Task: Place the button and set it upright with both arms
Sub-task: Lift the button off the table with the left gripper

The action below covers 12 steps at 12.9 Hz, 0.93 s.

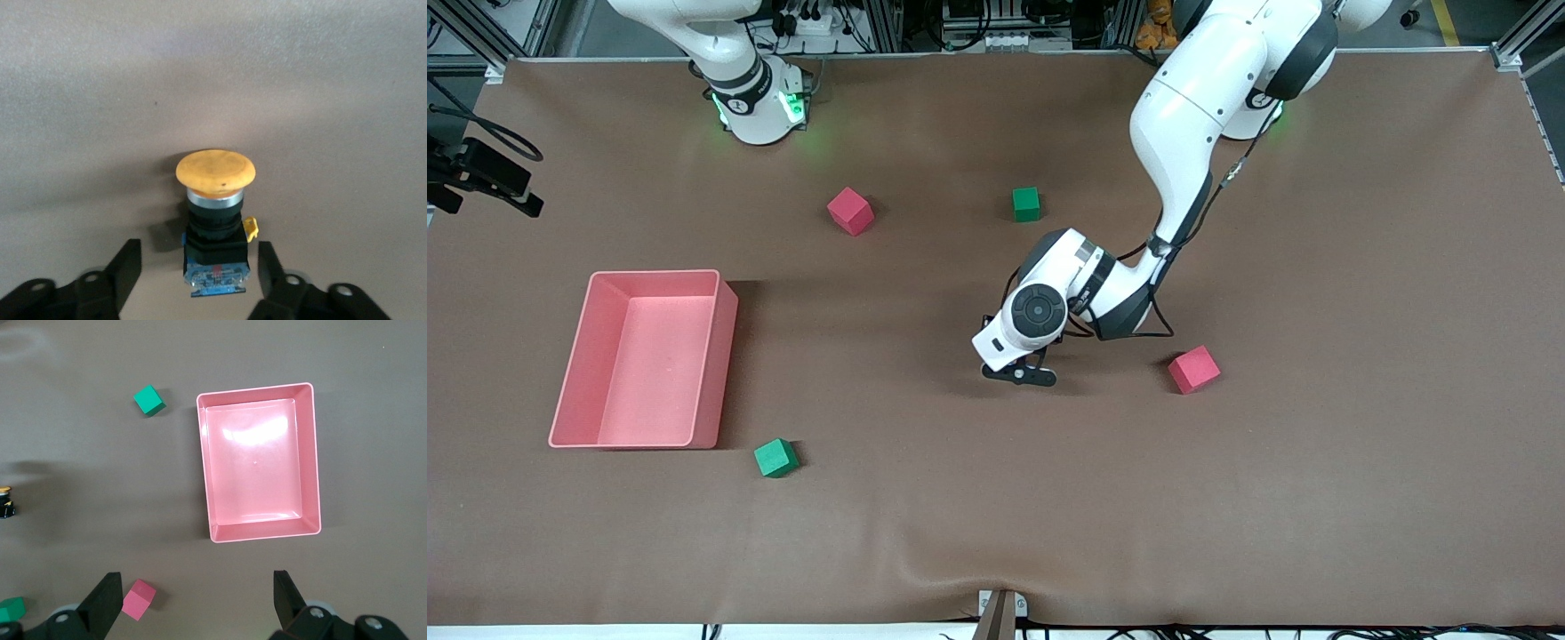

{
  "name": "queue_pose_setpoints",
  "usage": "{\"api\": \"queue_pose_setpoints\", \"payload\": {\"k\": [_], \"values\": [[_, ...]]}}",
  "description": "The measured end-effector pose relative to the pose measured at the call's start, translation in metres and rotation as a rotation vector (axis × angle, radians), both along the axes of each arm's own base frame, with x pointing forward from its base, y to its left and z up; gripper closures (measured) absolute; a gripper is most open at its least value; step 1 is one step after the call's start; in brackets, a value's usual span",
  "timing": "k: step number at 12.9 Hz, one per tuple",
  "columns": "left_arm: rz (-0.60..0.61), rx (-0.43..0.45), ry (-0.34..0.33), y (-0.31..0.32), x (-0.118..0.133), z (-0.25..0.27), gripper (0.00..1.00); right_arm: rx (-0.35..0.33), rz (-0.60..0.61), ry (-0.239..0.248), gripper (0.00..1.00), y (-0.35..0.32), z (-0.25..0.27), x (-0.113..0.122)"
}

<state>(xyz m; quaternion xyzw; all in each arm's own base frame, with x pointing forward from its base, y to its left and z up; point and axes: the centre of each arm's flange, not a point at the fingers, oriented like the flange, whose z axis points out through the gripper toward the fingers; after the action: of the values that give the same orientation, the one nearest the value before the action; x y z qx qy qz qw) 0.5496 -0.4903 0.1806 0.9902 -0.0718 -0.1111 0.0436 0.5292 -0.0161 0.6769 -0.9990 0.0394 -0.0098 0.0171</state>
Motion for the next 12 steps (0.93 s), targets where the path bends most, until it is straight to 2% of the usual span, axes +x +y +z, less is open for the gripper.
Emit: {"api": "queue_pose_setpoints", "payload": {"k": [1,2,3,4,6,8,12], "values": [[0.0,-0.001,-0.002,0.0,0.0,0.0,0.26,0.0,0.002,0.002,0.0,0.001,0.0,0.0],[0.0,-0.003,-0.003,-0.001,0.0,0.001,0.32,0.0,0.003,0.005,0.0,0.001,0.0,0.0],[0.0,-0.003,-0.004,-0.001,0.0,0.001,0.32,0.0,0.003,0.006,0.0,0.001,-0.001,-0.001],[0.0,-0.004,-0.005,-0.001,0.001,0.001,0.39,0.0,0.004,0.007,0.0,0.001,-0.001,-0.001],[0.0,-0.005,-0.007,-0.002,0.001,0.002,0.59,0.0,0.004,0.007,0.0,0.001,-0.001,-0.001],[0.005,-0.004,-0.006,-0.004,-0.001,0.003,0.59,0.0,0.004,0.008,0.0,0.001,-0.001,-0.001],[0.09,0.002,-0.018,-0.029,-0.016,0.016,0.59,0.0,0.004,0.01,0.0,0.001,-0.001,-0.001]]}}
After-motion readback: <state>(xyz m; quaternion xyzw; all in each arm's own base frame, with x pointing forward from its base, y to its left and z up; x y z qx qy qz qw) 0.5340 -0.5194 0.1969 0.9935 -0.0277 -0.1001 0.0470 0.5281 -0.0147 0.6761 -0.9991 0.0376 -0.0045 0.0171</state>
